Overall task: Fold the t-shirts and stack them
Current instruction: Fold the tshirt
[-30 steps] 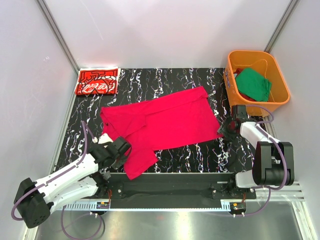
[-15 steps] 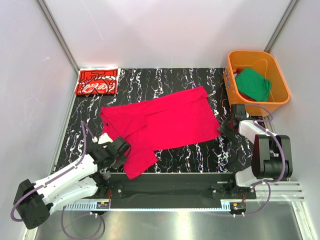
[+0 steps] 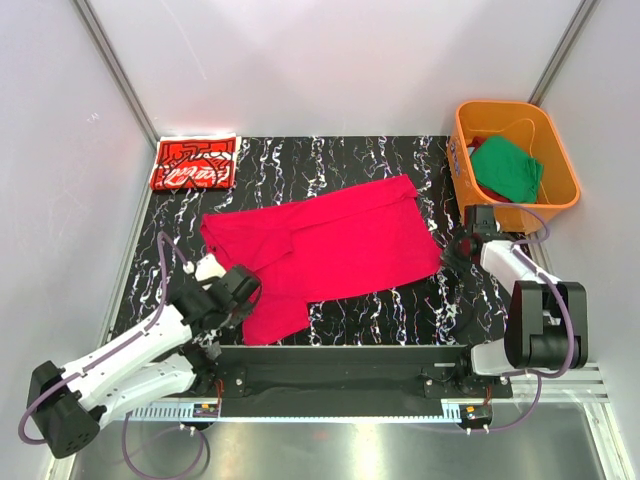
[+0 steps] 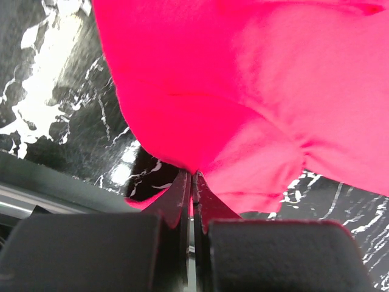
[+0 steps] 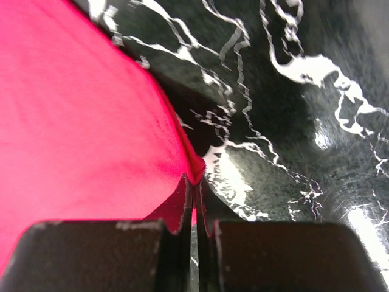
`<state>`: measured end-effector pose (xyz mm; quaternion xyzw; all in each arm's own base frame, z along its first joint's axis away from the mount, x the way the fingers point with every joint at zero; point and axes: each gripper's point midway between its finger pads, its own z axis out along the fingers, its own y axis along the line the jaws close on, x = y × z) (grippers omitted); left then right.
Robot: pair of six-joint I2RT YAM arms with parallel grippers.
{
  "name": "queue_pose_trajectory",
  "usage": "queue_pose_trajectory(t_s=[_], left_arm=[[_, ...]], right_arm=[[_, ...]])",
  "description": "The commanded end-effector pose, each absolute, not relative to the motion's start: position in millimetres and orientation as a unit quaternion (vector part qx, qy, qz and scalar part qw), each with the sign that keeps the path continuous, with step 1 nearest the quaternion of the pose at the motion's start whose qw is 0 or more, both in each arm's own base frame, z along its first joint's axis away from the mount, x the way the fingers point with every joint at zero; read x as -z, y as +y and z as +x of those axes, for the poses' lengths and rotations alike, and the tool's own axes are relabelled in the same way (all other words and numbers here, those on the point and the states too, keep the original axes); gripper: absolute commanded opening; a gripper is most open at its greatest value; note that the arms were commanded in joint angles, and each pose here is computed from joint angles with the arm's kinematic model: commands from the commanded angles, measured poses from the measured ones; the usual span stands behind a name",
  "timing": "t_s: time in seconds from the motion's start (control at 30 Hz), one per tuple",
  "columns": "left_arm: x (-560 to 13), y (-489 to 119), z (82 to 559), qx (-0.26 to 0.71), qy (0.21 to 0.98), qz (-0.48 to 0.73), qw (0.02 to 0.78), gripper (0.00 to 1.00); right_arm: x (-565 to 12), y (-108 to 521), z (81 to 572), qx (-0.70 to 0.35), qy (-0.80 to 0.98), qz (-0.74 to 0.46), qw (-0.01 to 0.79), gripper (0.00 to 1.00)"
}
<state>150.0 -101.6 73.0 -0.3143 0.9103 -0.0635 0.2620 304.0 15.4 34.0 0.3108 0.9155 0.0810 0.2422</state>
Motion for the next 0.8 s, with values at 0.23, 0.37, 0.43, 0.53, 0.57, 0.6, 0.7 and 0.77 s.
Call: queue_pose_trajectory(t_s=[0.23, 0.37, 0.43, 0.53, 0.57, 0.6, 0.7, 0.77], left_arm=[[-140.0, -101.1, 198.1, 0.063, 0.881, -0.301, 0.358, 0.00], [-146.0, -97.0, 223.2, 0.062, 0.882, -0.305, 0.354, 0.00], [-148.7, -95.2, 232.6, 0.059, 0.884, -0.297, 0.356, 0.00], [-156.5, -83.3, 249.3, 0.045, 0.879, -0.304, 0.365, 0.00], [-157.4, -74.1, 254.6, 0.038, 0.874, -0.316, 0.366, 0.00], [-160.7, -70.5, 259.3, 0.035, 0.875, -0.312, 0.369, 0.00], [-164.5, -60.4, 274.5, 0.035, 0.872, -0.318, 0.371, 0.00], [-165.7, -53.4, 282.2, 0.030, 0.869, -0.323, 0.373, 0.00]], right_arm=[[-76.9, 37.4, 356.4, -0.142, 0.914, 0.252, 0.286, 0.00], [-88.2, 44.1, 374.6, -0.153, 0.911, 0.242, 0.297, 0.00], [-93.3, 46.4, 386.7, -0.160, 0.911, 0.235, 0.299, 0.00], [-94.8, 57.4, 399.1, -0.162, 0.916, 0.216, 0.297, 0.00], [-95.3, 57.8, 401.9, -0.160, 0.917, 0.214, 0.297, 0.00], [-96.8, 58.1, 408.6, -0.158, 0.917, 0.210, 0.299, 0.00], [-95.7, 59.5, 420.1, -0.156, 0.919, 0.204, 0.300, 0.00], [-92.7, 60.5, 428.8, -0.154, 0.920, 0.202, 0.298, 0.00]])
